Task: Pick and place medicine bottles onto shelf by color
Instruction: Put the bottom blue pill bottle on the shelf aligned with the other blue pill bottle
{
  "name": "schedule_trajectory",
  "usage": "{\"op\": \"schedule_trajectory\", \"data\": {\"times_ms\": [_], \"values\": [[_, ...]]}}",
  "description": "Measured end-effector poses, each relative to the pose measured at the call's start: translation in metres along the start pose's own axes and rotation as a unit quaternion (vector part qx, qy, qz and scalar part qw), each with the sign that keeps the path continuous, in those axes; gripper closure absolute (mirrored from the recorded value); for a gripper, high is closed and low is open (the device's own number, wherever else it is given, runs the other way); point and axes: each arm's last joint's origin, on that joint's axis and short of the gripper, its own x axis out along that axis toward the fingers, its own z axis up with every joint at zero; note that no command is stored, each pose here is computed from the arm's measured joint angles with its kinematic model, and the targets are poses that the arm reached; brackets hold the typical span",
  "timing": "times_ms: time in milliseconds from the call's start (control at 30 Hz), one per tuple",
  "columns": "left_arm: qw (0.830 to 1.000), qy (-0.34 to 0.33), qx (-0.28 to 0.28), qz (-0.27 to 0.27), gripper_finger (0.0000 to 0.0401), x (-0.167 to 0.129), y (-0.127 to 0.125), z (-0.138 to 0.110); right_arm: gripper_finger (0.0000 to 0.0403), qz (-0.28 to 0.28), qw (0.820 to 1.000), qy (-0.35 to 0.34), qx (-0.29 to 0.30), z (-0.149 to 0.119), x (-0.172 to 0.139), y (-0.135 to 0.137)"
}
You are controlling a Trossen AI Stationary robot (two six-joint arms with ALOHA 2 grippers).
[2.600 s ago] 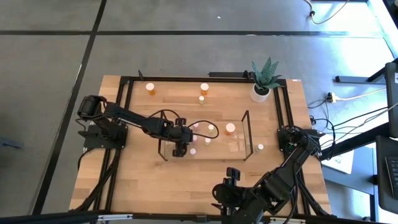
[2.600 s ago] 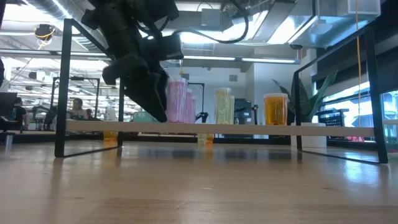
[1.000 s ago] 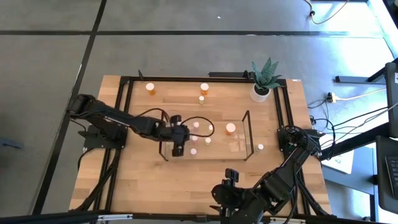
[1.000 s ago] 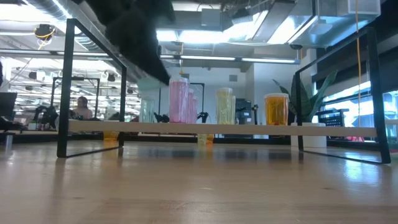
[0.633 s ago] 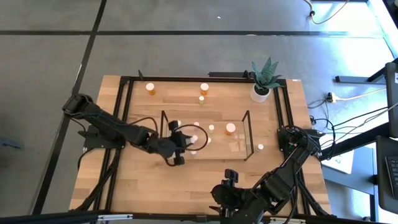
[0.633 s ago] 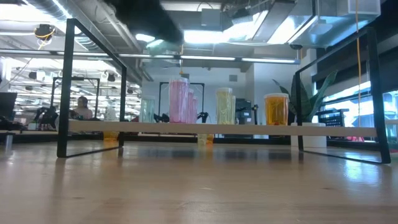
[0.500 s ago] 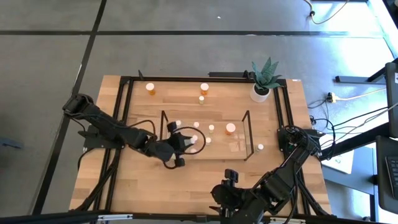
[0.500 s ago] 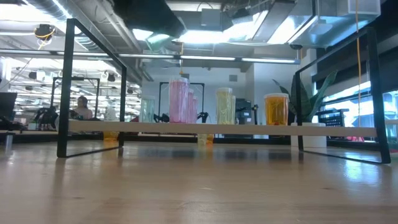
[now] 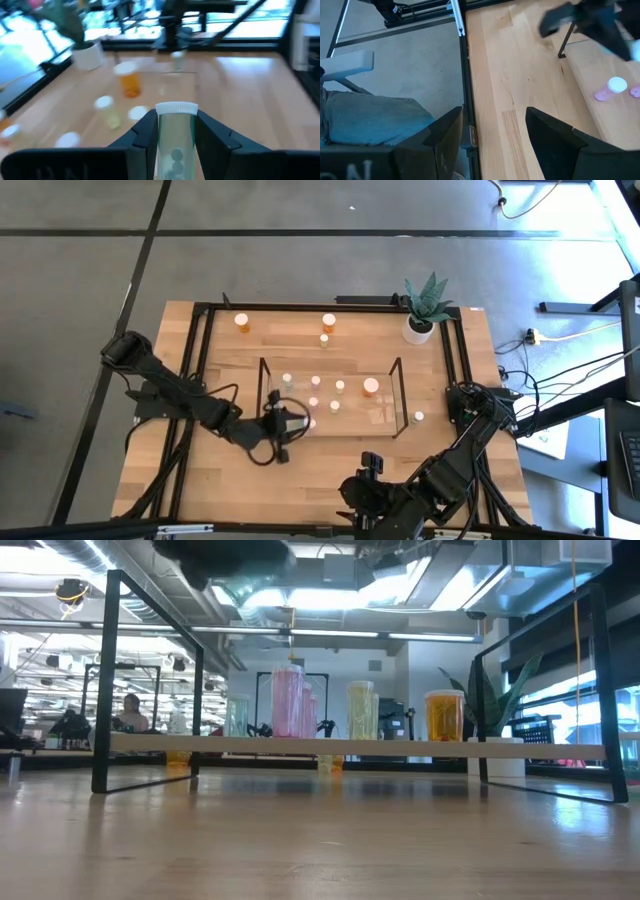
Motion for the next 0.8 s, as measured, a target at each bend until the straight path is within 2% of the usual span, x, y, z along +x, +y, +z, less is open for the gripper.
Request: {"op": "schedule_trajectory", "data": {"times_ms": [167,400,533,800], "values": [[0.999,-0.020,0.031,-0.033,0.0300,-0.011,-0.012,-0.005,0.0184,0.000,1.000,0.000,0.000,0.000,0.000,0.000],[0.994,-0.030,0.032,-0.103,0.0301,-0.030,-0.030,-0.017,0.0184,0.000,1.000,0.000,0.000,0.000,0.000,0.000],[0.990,-0.043,0.012,-0.130,0.0301,-0.042,-0.036,-0.029,0.0184,0.000,1.000,0.000,0.000,0.000,0.000,0.000],[0.982,-0.085,-0.042,-0.164,0.0300,-0.052,-0.044,-0.071,0.0184,0.001,1.000,-0.001,0.001,0.000,-0.001,0.000]]}}
